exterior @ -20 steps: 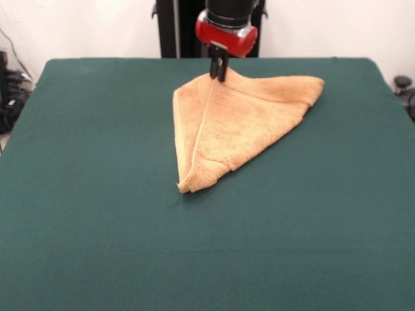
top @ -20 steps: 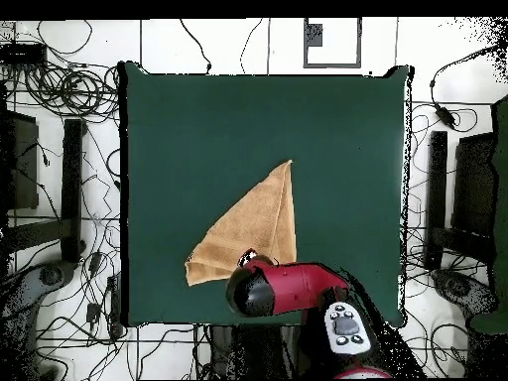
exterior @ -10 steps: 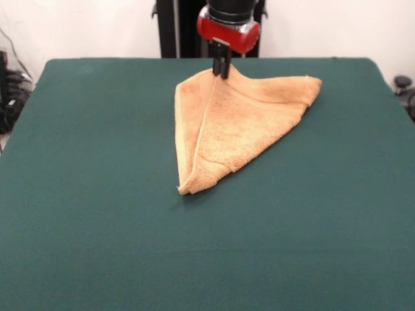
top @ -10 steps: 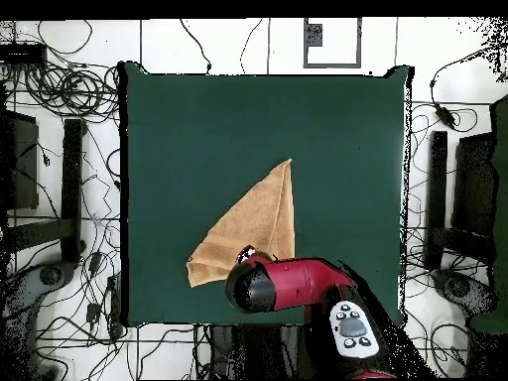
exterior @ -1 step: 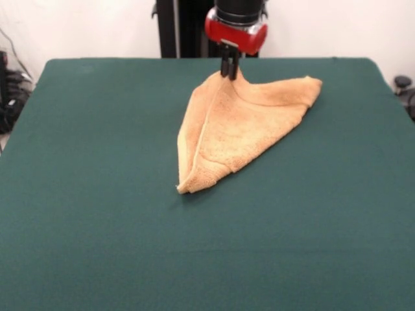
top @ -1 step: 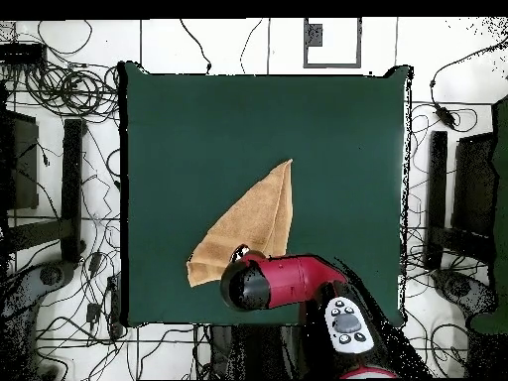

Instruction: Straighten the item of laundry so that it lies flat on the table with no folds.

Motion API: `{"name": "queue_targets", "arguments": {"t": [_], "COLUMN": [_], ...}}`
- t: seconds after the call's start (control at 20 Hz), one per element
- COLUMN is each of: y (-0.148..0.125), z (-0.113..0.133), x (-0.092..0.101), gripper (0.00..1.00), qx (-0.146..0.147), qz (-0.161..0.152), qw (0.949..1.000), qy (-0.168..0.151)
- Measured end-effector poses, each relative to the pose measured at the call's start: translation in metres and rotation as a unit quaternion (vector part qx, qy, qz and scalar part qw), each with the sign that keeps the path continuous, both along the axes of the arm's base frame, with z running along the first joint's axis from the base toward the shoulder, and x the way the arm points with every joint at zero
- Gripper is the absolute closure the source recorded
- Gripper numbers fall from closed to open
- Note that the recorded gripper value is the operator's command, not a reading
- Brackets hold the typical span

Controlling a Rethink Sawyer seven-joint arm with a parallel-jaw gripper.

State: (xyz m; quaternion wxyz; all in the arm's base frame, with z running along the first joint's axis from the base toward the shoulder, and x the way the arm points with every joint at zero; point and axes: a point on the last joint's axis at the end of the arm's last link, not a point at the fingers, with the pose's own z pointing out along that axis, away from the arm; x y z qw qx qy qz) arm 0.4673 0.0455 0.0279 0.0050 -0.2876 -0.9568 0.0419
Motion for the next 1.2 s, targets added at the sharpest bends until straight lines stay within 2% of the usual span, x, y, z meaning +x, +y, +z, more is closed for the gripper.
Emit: {"name": "queue_targets", "arguments": {"t": [0.7,1.2], "y": [0.005,0.009], "z": [0.018,0.021], "x": [-0.002,-0.001], "gripper": [1.0,1.0], "qx": [-0.011,-0.011], "qz": [-0.01,-0.01], "qw": [0.9979,0.9975], "qy": [0.063,0.069]}}
